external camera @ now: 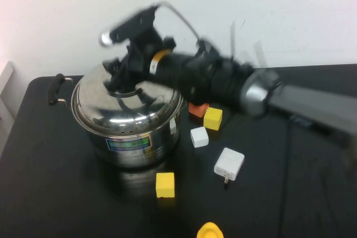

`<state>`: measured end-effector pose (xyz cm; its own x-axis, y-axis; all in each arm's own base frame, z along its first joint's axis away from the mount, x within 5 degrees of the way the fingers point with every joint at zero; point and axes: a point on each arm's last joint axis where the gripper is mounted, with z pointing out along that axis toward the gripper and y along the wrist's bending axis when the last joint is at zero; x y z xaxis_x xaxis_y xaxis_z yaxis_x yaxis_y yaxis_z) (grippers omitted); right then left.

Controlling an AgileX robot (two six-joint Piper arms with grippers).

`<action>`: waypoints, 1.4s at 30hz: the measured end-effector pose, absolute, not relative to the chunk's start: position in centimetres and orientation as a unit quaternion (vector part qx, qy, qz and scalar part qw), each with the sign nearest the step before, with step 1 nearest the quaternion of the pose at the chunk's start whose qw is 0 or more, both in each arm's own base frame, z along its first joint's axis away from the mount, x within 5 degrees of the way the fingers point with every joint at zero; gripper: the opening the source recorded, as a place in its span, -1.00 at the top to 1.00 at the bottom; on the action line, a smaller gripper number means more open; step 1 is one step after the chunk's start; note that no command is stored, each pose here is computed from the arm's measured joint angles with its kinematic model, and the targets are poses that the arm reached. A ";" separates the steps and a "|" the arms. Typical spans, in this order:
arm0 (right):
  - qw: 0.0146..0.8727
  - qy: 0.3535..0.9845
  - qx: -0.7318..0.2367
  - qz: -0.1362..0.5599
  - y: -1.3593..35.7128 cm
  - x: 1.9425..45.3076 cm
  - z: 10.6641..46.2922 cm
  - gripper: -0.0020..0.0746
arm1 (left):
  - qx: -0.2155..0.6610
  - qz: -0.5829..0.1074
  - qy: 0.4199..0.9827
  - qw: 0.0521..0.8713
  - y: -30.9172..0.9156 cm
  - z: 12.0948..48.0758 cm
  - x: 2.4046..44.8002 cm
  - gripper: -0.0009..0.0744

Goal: Cover the pot

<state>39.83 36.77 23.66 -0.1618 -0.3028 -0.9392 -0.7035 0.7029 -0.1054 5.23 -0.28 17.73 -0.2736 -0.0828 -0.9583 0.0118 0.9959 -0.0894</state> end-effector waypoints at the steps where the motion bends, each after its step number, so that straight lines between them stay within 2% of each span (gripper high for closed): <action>1: 0.551 0.739 -0.341 0.183 36.5 39.4 25.0 -0.32 | -0.022 -0.039 0.797 0.602 -0.3 17.7 5.2 0.98; 4: 0.563 0.730 -0.335 0.197 35.5 37.4 29.5 -0.12 | -0.022 -0.039 0.797 0.602 -0.3 17.7 5.2 0.98; 7: 0.578 0.717 -0.327 0.213 34.1 34.6 32.2 0.27 | -0.022 -0.039 0.797 0.602 -0.3 17.7 5.2 0.98; 10: 0.599 0.697 -0.322 0.231 32.5 31.5 33.1 0.69 | -0.022 -0.039 0.797 0.602 -0.3 17.7 5.2 0.98; 13: 0.615 0.681 -0.317 0.239 30.1 28.6 33.2 0.88 | -0.022 -0.039 0.797 0.602 -0.3 17.7 5.2 0.98; 19: 0.639 0.658 -0.316 0.243 25.2 23.8 35.8 0.94 | -0.022 -0.039 0.797 0.602 -0.3 17.7 5.2 0.98; 24: 0.625 0.670 -0.322 0.238 21.8 20.6 36.8 0.95 | -0.022 -0.039 0.797 0.602 -0.3 17.7 5.2 0.98; 33: 0.576 0.702 -0.371 0.192 15.6 14.8 33.3 0.95 | -0.022 -0.039 0.797 0.602 -0.3 17.7 5.2 0.98; 42: 0.583 0.712 -0.351 0.175 8.9 9.6 28.4 0.95 | -0.021 -0.039 0.797 0.602 -0.3 17.7 5.2 0.98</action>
